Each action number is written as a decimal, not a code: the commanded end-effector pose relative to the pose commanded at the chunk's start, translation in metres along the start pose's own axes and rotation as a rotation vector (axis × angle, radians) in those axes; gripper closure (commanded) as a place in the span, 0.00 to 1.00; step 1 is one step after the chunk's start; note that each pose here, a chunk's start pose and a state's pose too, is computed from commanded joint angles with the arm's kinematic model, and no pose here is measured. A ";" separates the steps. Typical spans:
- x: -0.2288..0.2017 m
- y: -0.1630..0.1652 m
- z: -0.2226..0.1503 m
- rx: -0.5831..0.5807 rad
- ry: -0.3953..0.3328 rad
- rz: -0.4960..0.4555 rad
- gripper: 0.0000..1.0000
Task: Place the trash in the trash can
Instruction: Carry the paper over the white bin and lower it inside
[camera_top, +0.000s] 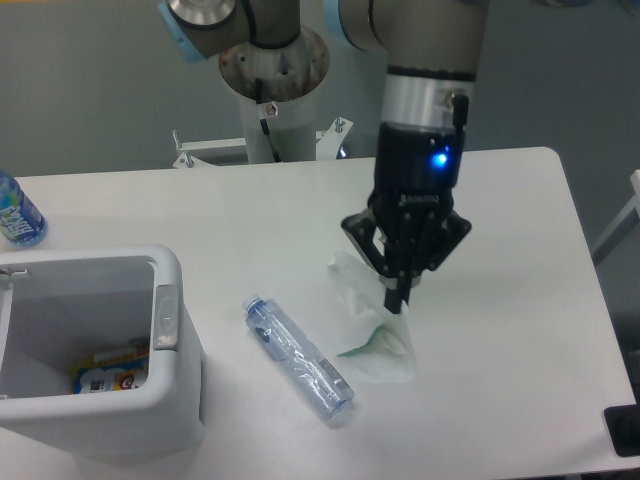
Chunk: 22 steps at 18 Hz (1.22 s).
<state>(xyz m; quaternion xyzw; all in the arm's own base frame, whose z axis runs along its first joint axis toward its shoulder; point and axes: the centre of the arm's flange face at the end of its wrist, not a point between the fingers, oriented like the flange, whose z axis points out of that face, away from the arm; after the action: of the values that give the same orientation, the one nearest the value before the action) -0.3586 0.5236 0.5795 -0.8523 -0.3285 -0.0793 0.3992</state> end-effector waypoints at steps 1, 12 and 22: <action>0.014 0.005 0.002 -0.008 0.015 0.013 1.00; 0.138 0.050 0.020 -0.079 0.151 0.145 1.00; 0.166 0.077 0.048 -0.148 0.186 0.148 1.00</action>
<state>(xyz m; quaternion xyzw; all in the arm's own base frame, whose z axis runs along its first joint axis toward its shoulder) -0.1884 0.6057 0.5654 -0.8902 -0.2195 -0.1524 0.3689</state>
